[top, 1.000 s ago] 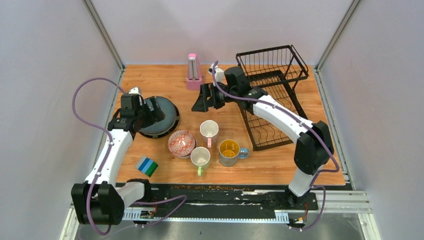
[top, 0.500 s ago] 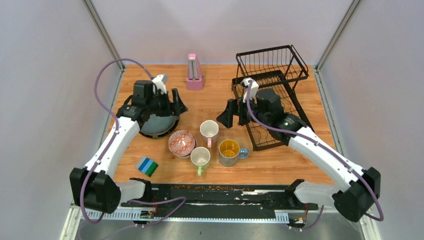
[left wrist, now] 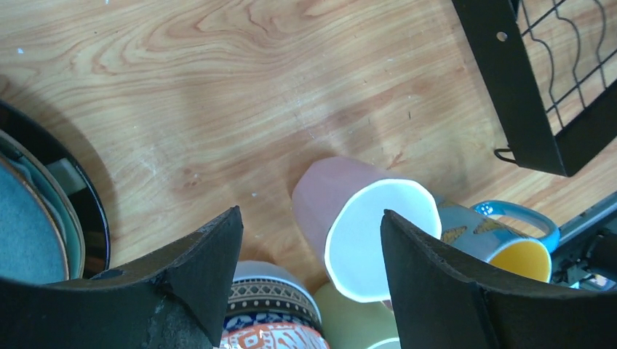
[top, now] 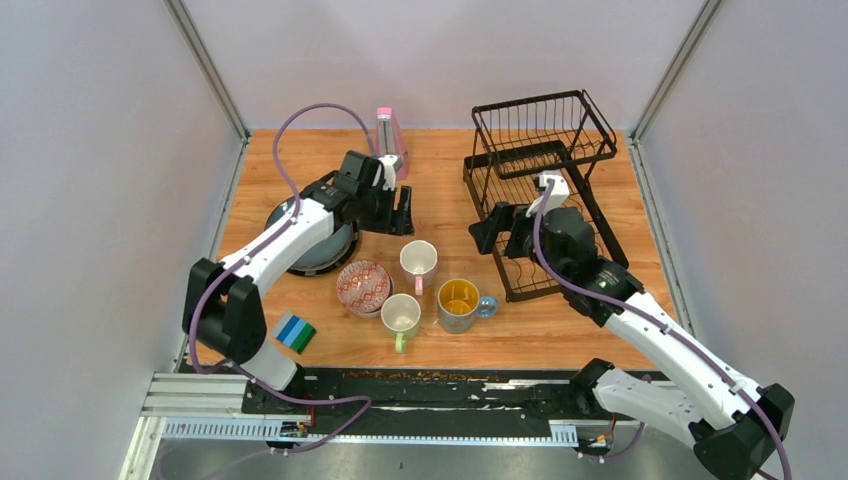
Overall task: Load the mixed dishes into the dish rack
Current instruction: Pick up the cup at the center of the board.
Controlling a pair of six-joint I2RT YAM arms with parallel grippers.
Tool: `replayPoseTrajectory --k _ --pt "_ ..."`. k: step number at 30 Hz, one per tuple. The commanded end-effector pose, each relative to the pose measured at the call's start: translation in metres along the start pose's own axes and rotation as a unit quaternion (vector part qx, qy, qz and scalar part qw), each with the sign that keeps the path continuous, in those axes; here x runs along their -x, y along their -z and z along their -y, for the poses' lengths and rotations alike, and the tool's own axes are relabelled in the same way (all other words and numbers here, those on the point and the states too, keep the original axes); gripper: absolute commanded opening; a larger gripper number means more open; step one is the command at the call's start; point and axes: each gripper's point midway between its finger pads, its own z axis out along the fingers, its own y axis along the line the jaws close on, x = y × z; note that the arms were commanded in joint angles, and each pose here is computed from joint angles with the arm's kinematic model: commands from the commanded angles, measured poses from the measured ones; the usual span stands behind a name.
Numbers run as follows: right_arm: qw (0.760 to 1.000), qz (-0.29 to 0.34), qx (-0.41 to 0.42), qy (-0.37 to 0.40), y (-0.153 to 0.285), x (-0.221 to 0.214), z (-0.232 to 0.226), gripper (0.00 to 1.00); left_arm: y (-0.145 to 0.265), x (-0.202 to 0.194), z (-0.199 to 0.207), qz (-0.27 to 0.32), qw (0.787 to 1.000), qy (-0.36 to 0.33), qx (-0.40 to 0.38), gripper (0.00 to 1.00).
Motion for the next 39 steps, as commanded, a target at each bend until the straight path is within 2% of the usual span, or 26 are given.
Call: replayPoseTrajectory --k 1,6,14,16,39 --pt "0.997 0.063 -0.031 -0.025 0.009 0.024 0.01 0.95 -0.008 0.008 0.007 -0.008 0.999 -0.039 0.02 0.76" --pt "0.994 0.089 -0.059 -0.039 0.018 0.029 0.023 0.94 -0.017 -0.003 0.008 -0.031 0.997 -0.054 0.035 0.74" --pt "0.991 0.096 -0.082 -0.045 0.019 0.026 0.034 0.94 -0.02 -0.016 0.012 -0.058 0.995 -0.086 0.011 0.71" --pt "0.99 0.097 -0.084 -0.049 0.019 0.026 0.035 0.95 -0.023 -0.019 0.011 -0.065 0.994 -0.091 0.011 0.66" --pt "0.987 0.079 -0.126 -0.055 0.01 0.01 0.051 0.96 -0.049 -0.033 0.011 -0.098 0.991 -0.083 0.021 0.39"
